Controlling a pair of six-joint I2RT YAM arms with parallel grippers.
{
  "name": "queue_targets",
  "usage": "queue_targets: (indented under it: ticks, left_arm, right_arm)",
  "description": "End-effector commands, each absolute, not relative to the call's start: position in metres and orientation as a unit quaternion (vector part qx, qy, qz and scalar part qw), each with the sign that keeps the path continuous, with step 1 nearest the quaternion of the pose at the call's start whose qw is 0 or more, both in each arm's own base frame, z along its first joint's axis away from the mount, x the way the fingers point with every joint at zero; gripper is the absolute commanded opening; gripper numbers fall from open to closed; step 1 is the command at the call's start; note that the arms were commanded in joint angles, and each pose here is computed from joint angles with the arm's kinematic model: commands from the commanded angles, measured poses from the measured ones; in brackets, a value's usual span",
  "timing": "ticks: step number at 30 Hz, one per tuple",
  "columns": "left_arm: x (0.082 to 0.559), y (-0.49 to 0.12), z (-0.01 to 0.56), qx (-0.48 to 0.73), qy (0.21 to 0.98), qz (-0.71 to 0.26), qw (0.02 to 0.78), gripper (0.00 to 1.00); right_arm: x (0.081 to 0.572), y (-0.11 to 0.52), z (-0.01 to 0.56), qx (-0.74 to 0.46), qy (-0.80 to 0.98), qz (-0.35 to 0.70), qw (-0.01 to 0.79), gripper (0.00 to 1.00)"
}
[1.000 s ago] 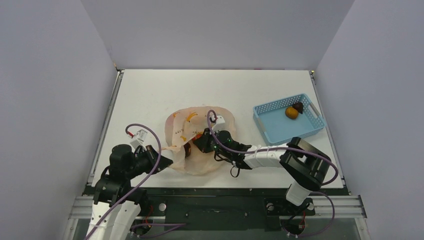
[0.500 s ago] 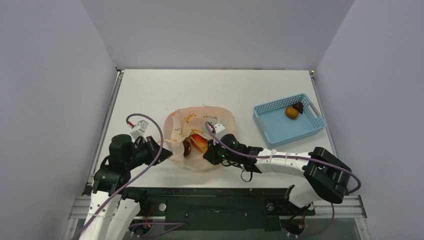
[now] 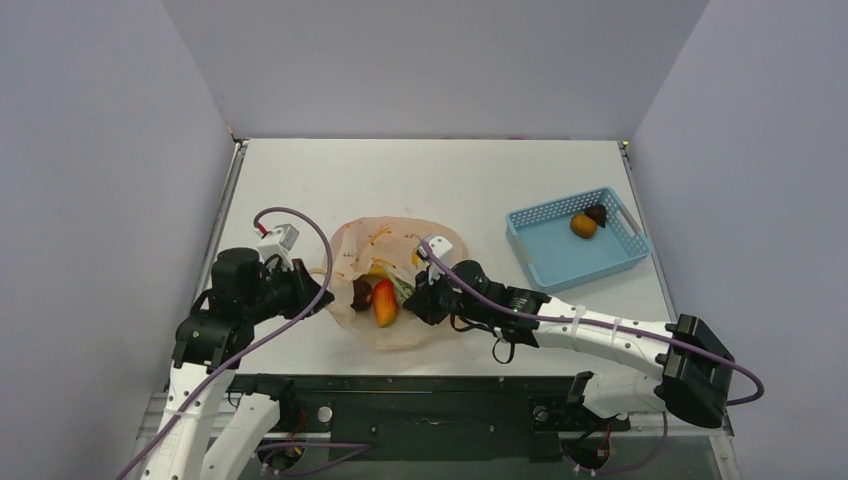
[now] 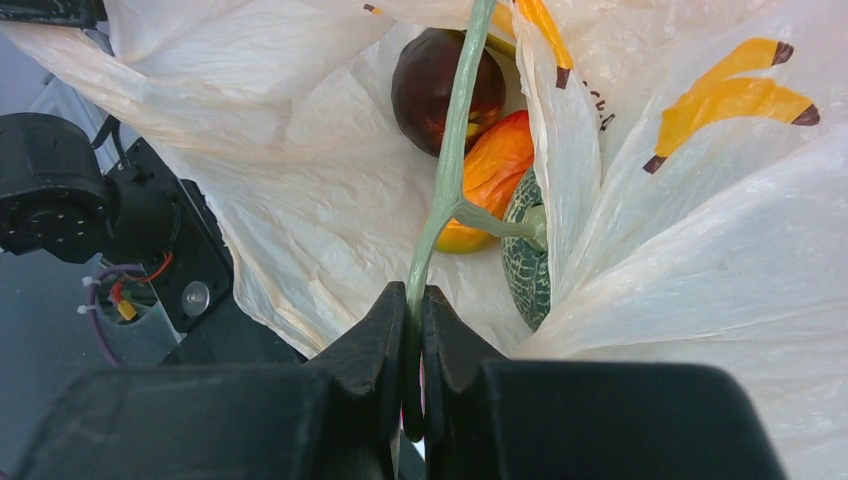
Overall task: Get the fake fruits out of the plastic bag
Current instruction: Take out the fake fruit from the plastic bag.
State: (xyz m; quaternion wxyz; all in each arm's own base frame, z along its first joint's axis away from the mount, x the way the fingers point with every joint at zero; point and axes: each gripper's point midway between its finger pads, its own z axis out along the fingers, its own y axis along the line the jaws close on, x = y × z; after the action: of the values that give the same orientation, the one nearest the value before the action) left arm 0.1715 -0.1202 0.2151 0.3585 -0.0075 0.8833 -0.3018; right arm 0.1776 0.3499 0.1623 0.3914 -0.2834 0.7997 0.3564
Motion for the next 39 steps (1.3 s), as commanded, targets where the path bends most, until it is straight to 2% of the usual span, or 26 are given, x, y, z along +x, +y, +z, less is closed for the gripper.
queue_targets:
  ticks: [1, 11, 22, 31, 39]
  left_arm:
    - [0.175, -0.115, 0.229, 0.025, 0.879, -0.28, 0.385, 0.0]
    - [0.184, -0.113, 0.217, 0.018, 0.879, -0.272, 0.39, 0.0]
    - [0.184, -0.107, 0.223, 0.005, 0.867, -0.264, 0.422, 0.0]
    - [0.185, -0.107, 0.218, 0.002, 0.873, -0.262, 0.412, 0.0]
    - [0.183, -0.104, 0.222, -0.001, 0.866, -0.259, 0.427, 0.0]
  right_arm:
    - [0.178, 0.356, 0.195, -0.283, 0.778, 0.369, 0.421, 0.0]
    - [0.171, 0.36, 0.213, -0.311, 0.766, 0.367, 0.427, 0.0]
    - [0.167, 0.357, 0.288, -0.31, 0.727, 0.406, 0.458, 0.0]
    - [0.169, 0.381, 0.381, -0.26, 0.663, 0.505, 0.488, 0.0]
    - [0.217, 0.341, 0.412, -0.141, 0.68, 0.467, 0.548, 0.0]
